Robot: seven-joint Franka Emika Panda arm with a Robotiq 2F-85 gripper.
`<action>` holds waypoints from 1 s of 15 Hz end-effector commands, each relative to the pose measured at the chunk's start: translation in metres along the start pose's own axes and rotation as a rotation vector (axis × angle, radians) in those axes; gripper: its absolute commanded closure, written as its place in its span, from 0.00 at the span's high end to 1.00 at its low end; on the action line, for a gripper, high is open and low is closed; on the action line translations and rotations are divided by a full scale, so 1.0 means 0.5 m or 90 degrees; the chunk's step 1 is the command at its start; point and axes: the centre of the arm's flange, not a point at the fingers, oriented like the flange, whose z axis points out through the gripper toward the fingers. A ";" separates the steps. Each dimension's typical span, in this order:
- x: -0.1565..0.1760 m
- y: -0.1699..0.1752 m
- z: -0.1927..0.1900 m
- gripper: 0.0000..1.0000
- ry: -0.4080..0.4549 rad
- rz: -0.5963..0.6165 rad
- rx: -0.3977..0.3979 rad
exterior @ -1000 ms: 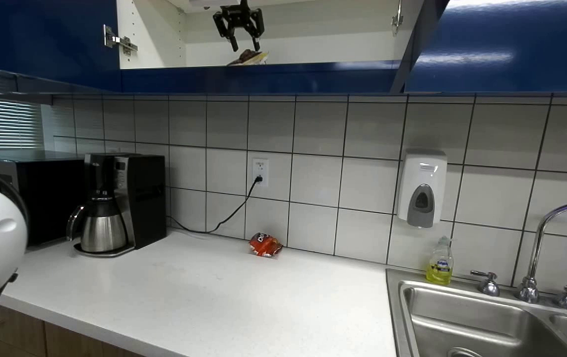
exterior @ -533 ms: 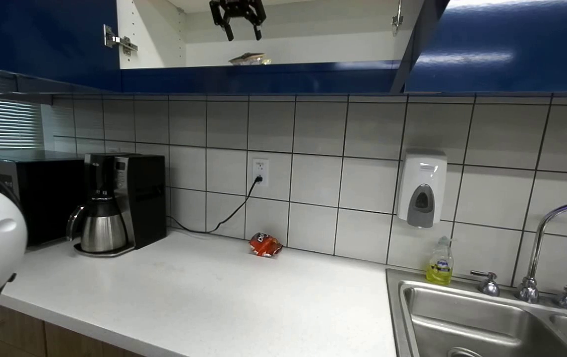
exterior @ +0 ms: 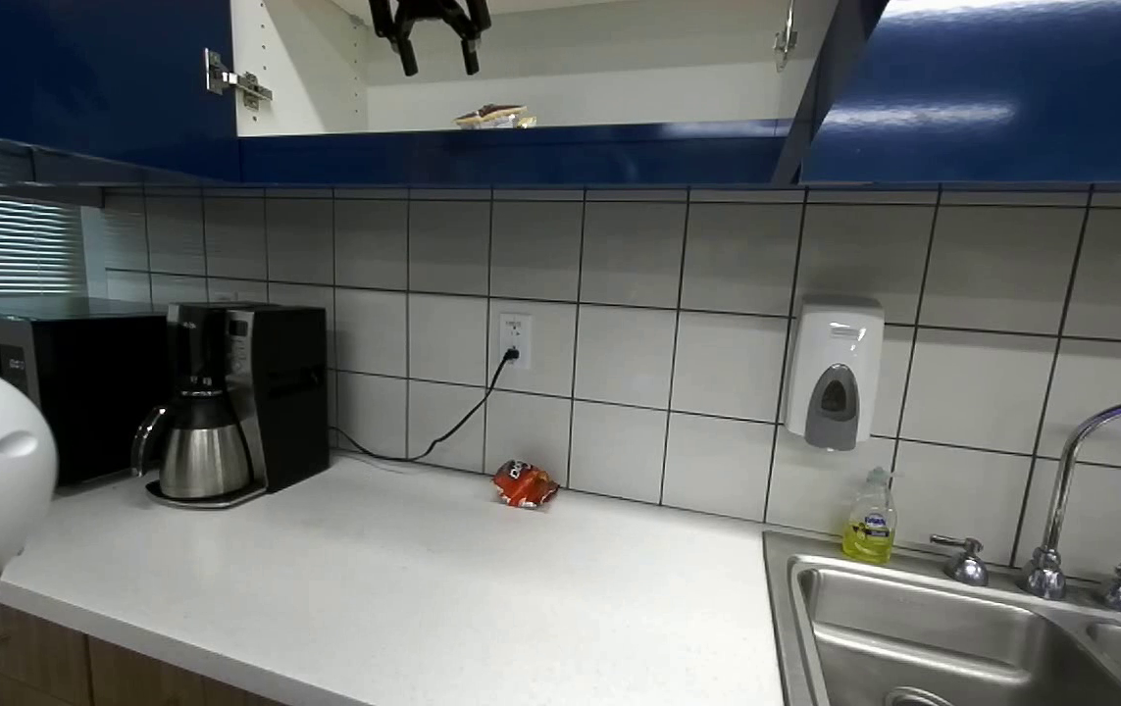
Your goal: Put the brown packet inside the cabinet
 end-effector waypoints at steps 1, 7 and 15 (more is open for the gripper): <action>-0.116 -0.002 -0.033 1.00 -0.070 -0.022 -0.004; -0.231 -0.005 -0.001 1.00 -0.154 -0.048 -0.006; -0.364 -0.019 0.122 1.00 -0.226 -0.113 0.006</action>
